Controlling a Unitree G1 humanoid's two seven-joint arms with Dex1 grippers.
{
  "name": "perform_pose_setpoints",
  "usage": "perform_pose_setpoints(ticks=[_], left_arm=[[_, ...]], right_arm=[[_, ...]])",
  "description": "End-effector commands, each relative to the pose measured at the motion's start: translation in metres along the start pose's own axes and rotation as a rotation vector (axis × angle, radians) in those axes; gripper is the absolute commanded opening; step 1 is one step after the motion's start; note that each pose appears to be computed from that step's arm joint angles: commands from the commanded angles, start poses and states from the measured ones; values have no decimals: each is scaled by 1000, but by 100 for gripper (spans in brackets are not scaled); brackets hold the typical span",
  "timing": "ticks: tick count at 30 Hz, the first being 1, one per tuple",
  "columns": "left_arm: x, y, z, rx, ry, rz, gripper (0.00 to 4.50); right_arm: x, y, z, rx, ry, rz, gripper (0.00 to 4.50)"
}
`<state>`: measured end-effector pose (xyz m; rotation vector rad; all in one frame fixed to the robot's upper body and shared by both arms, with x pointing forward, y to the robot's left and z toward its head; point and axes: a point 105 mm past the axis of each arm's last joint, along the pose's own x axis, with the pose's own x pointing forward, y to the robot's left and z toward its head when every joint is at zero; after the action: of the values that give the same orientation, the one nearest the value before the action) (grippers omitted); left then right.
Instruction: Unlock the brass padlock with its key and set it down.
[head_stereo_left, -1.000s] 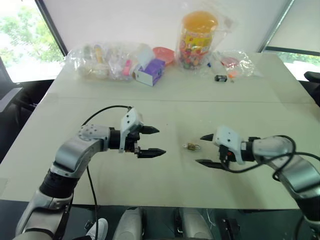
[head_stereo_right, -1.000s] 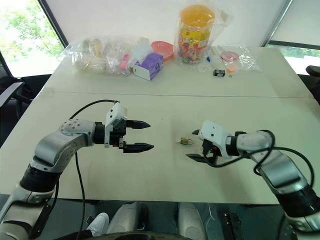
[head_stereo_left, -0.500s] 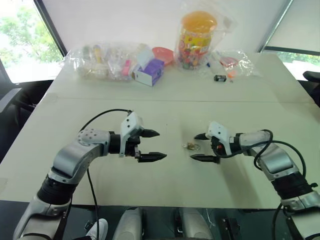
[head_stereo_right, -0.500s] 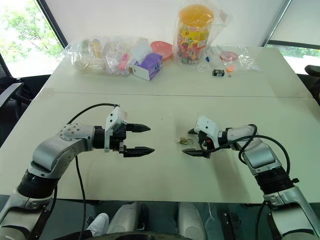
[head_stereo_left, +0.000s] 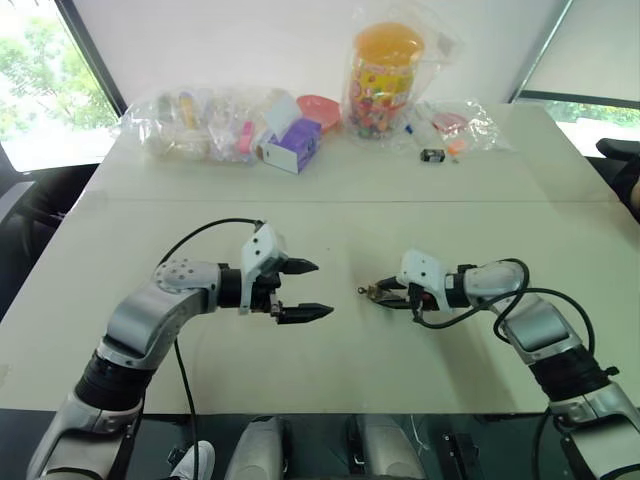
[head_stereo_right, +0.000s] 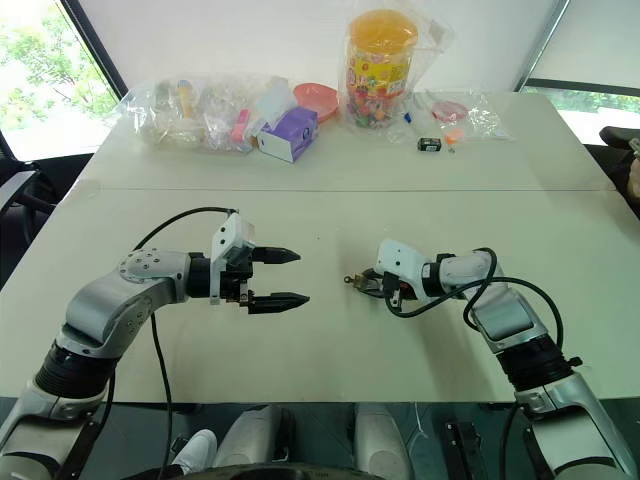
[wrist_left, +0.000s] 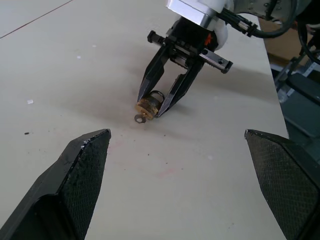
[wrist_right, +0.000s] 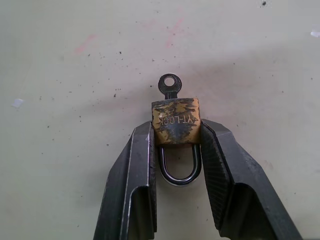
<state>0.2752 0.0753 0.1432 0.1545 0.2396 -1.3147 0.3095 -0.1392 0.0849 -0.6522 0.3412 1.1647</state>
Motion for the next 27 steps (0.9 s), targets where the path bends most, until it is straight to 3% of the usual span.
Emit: perform_pose_setpoints(ticks=[1, 4, 10, 27], left_arm=[[0, 5, 10, -28, -59, -6, 450], [4, 15, 10, -109, -94, -8, 450], [10, 26, 14, -137, -112, -33, 450], [25, 31, 18, -101, -143, -60, 450]], right_arm=[[-9, -19, 21, -274, -11, -207, 67], [-25, -28, 60, -543, -95, -364, 67], [-37, -1, 96, -760, -167, -347, 67], [-33, 19, 98, -788, -141, -271, 67]])
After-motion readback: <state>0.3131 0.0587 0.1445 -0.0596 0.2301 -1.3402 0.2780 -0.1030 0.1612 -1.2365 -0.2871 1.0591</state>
